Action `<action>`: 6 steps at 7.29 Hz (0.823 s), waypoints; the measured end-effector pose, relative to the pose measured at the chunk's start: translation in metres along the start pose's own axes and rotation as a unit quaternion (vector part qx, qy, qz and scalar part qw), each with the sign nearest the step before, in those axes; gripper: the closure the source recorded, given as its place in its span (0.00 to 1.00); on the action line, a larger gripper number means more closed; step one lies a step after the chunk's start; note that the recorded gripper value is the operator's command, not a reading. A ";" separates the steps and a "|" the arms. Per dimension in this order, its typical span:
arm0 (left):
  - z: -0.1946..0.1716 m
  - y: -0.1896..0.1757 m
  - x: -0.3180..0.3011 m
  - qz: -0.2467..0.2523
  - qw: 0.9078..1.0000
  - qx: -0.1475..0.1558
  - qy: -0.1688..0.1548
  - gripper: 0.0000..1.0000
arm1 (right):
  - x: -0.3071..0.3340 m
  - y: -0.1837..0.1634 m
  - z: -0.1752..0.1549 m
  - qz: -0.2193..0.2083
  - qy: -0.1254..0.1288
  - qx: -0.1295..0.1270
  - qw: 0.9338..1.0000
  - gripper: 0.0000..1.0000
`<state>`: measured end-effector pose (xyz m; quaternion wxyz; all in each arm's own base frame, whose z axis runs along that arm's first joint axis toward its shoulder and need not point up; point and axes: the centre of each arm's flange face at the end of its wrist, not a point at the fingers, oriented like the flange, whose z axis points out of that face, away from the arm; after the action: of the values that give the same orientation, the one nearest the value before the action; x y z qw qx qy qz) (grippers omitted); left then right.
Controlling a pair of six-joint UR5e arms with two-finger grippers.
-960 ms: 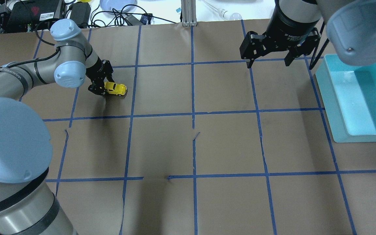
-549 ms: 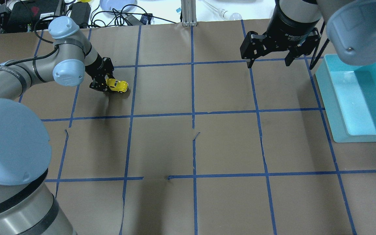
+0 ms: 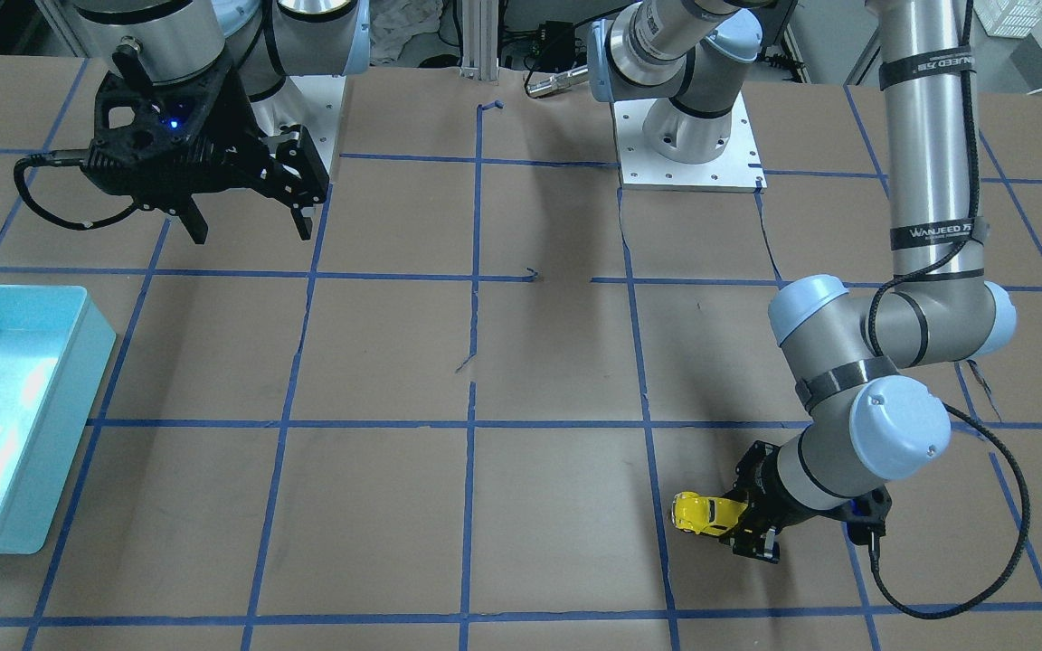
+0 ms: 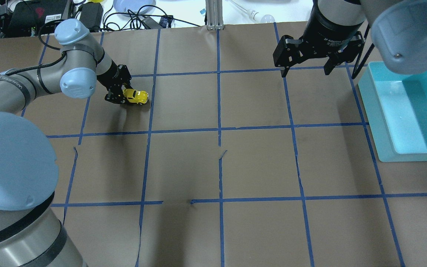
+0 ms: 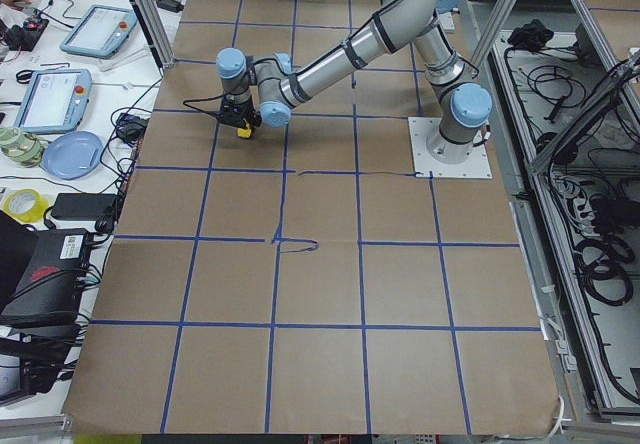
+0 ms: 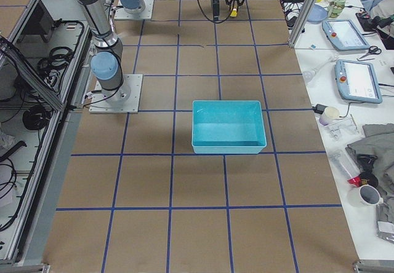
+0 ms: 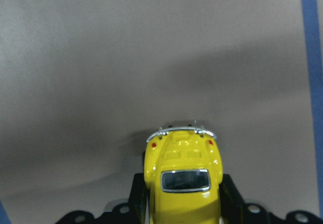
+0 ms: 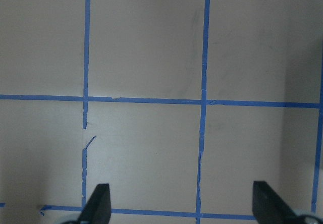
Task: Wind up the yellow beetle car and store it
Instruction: 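Press the left gripper on the car and pull it backward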
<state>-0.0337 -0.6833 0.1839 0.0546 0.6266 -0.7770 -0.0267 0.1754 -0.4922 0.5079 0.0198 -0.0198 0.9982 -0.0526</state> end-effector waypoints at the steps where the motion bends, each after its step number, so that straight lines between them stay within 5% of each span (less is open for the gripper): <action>1: 0.002 0.000 -0.001 -0.003 1.000 0.001 -0.002 1.00 | 0.000 0.000 0.000 0.000 0.000 0.000 1.000 0.00; 6: 0.006 -0.003 -0.002 -0.005 1.000 0.004 -0.007 1.00 | 0.000 0.000 0.000 0.000 0.000 0.000 1.000 0.00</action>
<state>-0.0315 -0.6819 0.1773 0.0462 0.6306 -0.7742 -0.0286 0.1750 -0.4922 0.5080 0.0196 -0.0200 0.9982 -0.0528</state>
